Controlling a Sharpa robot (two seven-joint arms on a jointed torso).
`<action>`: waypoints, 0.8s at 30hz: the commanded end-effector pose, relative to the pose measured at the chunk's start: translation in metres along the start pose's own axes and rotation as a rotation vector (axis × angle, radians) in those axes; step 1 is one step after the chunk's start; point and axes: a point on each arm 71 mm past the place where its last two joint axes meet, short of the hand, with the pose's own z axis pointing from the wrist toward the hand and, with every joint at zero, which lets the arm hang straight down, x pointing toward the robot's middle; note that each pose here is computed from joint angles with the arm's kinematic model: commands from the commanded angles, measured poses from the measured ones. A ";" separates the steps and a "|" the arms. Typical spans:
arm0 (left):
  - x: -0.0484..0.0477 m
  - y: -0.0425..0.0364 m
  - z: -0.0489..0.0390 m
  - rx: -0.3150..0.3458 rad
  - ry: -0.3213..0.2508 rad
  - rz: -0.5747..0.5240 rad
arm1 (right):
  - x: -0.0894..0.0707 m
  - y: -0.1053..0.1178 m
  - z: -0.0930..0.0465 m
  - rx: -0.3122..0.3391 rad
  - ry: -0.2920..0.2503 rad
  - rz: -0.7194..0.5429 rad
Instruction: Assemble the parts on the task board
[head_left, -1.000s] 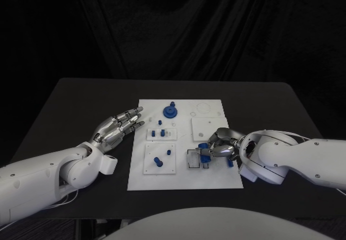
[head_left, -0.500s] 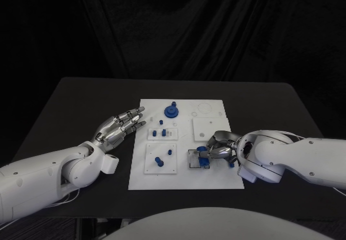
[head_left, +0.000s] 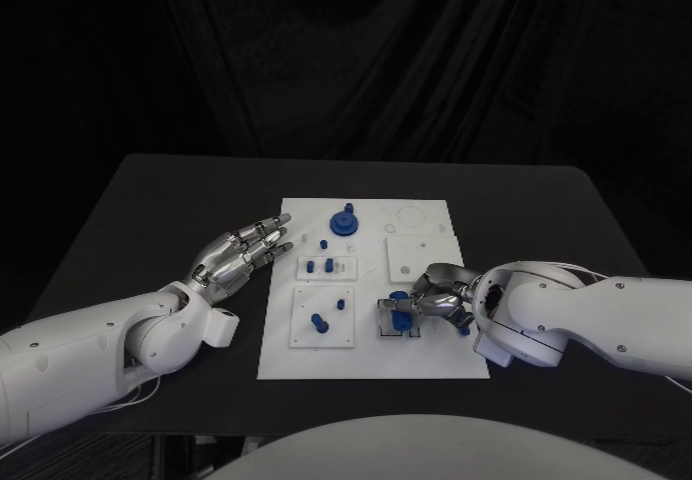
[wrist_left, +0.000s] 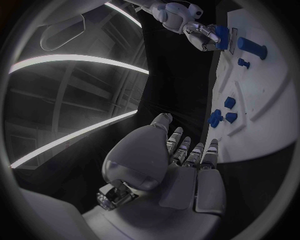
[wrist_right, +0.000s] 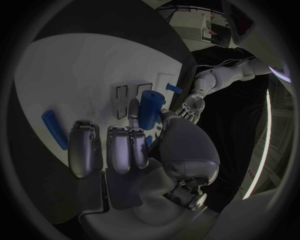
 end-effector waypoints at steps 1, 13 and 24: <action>0.0019 0.0005 0.0005 0.005 0.011 -0.014 | 0.001 -0.001 0.000 0.016 0.006 0.001; 0.0020 0.0016 0.0003 0.000 0.013 -0.017 | 0.001 -0.002 0.000 0.023 0.006 -0.027; 0.0009 0.0016 -0.0014 0.003 0.009 -0.016 | -0.009 0.000 -0.012 -0.082 -0.103 0.007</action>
